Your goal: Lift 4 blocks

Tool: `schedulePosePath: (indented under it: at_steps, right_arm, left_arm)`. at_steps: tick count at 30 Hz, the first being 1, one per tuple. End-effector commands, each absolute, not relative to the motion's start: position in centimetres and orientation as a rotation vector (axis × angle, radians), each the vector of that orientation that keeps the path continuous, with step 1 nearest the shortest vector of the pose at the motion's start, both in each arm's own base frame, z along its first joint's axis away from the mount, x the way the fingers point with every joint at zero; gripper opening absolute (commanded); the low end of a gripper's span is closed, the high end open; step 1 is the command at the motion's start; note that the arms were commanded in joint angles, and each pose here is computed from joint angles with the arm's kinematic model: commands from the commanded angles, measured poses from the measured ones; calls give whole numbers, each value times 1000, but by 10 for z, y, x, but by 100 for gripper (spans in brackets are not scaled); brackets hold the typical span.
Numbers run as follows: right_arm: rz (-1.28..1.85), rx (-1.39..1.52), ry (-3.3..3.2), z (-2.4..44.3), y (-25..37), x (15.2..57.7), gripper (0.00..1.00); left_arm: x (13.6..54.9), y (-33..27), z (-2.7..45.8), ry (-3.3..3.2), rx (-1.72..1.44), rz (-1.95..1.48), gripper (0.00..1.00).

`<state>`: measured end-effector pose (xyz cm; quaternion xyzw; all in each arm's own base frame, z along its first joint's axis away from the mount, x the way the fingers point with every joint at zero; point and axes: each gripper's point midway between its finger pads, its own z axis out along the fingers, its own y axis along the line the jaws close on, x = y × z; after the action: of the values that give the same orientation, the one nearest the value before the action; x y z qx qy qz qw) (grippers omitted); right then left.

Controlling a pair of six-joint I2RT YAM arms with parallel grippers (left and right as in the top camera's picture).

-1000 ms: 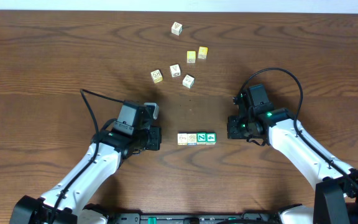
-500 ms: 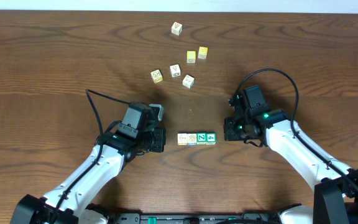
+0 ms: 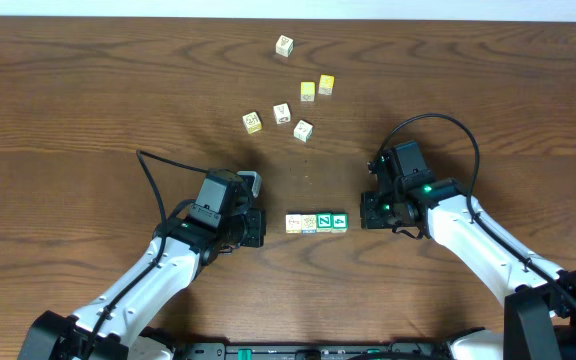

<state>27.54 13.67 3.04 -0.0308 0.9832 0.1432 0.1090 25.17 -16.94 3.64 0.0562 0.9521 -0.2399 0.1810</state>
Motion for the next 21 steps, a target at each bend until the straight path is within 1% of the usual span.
schedulePosePath:
  at_steps: [1, 11, 21]
  right_arm:
    - [425, -117, 2896, 28, 138, 272, 1]
    - [426, -51, 2907, 27, 137, 271, 1]
    - [418, -52, 2944, 18, 138, 259, 1]
  left_arm:
    - [250, -171, 35, 2698, 146, -688, 7]
    - [250, -172, 13, 2763, 85, -683, 7]
    - [253, -173, 13, 2751, 88, -687, 7]
